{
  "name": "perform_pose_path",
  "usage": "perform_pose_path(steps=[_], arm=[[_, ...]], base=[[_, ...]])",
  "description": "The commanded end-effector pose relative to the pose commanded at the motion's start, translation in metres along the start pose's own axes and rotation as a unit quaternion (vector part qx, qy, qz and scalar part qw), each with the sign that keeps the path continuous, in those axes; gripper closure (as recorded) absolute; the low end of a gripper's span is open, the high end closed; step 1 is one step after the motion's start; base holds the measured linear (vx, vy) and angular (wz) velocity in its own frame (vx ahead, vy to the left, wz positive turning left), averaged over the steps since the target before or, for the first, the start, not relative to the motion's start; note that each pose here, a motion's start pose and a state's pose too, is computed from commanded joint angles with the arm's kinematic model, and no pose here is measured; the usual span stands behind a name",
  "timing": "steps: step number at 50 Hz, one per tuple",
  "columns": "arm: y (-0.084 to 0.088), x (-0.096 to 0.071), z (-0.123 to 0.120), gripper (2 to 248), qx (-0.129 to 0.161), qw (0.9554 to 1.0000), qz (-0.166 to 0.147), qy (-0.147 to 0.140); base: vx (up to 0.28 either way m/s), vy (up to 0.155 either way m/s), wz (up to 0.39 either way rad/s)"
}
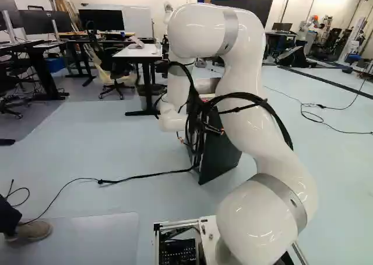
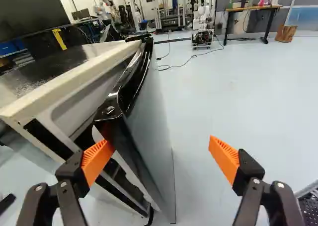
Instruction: Open the fridge door
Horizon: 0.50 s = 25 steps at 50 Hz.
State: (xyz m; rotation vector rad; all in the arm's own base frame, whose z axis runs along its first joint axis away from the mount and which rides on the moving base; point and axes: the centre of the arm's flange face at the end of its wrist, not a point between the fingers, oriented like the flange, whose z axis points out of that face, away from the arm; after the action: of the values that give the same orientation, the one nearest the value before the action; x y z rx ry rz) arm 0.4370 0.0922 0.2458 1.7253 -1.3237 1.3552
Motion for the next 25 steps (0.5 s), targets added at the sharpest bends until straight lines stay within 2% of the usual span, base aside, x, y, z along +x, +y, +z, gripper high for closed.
perform_pose_path(steps=[25], arm=[[0.062,0.001,-0.011,3,-0.042,0.9986,-0.031,0.002]], base=[[0.000,0.000,0.000]])
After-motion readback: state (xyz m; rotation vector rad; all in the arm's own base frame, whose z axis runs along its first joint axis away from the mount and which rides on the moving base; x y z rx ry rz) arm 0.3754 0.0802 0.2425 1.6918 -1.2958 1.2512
